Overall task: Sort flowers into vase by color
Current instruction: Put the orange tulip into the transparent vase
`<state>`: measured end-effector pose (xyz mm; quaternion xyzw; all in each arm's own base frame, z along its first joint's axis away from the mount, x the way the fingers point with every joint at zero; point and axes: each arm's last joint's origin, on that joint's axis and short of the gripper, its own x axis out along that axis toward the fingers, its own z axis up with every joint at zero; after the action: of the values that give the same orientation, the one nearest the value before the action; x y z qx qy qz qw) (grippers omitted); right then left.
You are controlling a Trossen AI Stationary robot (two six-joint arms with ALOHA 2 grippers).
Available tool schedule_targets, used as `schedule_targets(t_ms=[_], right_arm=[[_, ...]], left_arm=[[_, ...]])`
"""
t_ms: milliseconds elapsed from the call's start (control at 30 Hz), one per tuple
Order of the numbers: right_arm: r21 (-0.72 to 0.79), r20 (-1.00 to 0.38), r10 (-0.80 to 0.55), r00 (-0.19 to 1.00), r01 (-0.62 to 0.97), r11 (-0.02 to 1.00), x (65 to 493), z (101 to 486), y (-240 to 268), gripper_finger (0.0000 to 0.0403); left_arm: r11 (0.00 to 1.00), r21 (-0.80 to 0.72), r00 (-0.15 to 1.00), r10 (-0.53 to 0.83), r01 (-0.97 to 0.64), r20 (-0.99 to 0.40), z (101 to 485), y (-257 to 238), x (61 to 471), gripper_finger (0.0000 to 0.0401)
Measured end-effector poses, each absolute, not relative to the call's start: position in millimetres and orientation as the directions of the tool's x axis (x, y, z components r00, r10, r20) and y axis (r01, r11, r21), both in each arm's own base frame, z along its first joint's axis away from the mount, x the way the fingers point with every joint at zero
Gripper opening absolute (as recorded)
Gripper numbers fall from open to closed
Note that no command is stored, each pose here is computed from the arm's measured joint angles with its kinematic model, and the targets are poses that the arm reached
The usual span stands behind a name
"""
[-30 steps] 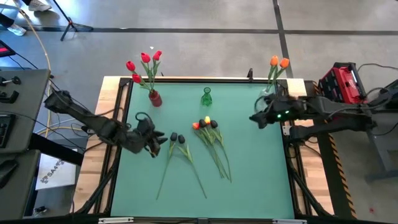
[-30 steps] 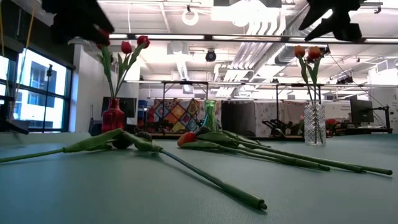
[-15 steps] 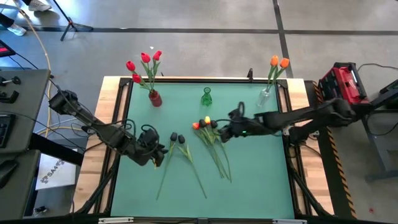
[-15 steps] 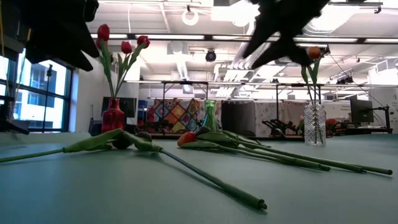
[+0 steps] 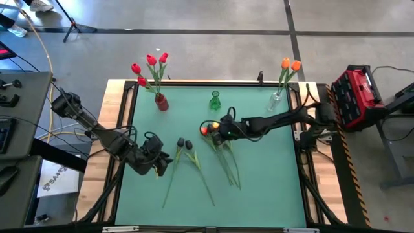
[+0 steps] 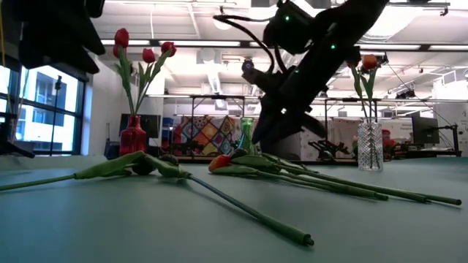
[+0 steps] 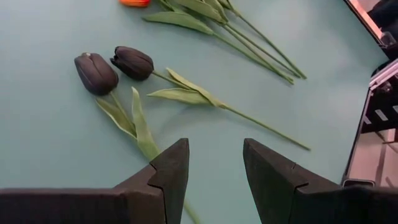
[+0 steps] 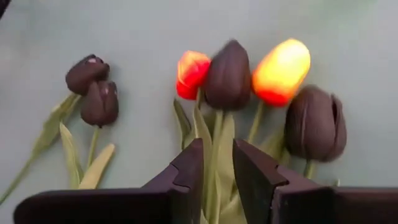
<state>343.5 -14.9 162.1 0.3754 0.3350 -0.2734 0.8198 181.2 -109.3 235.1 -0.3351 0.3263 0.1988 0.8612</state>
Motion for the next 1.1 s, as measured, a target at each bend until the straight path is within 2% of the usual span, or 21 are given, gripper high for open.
schedule_targets(t_ms=[100, 267, 467, 700, 1100], right_arm=[[0.387, -0.76, -0.234, 0.606, 0.712, 0.585, 349.4, 166.4, -20.6, 0.0074], [0.257, -0.835, -0.261, 0.484, 0.764, 0.591, 355.2, 162.8, -37.9, 0.0078], [0.276, -0.867, -0.179, 0.466, 0.746, 0.607, 368.9, 152.1, -44.7, 0.0079], [0.237, -0.897, -0.18, 0.404, 0.782, 0.577, 366.0, 146.3, -39.4, 0.0078], [0.278, -0.896, -0.127, 0.426, 0.76, 0.587, 366.8, 146.7, -45.5, 0.0078]], left_arm=[[0.7, -0.444, 0.706, 0.121, -0.559, -0.698, 234.9, -110.0, 180.3, 0.014], [0.706, -0.436, 0.703, 0.123, -0.558, -0.7, 234.6, -109.8, 180.0, 0.014], [0.719, -0.421, 0.7, 0.127, -0.553, -0.703, 234.4, -109.2, 179.9, 0.014], [0.72, -0.416, 0.697, 0.129, -0.555, -0.705, 234.1, -109.0, 179.6, 0.014], [0.729, -0.368, 0.66, 0.151, -0.577, -0.736, 230.9, -106.4, 175.7, 0.014]])
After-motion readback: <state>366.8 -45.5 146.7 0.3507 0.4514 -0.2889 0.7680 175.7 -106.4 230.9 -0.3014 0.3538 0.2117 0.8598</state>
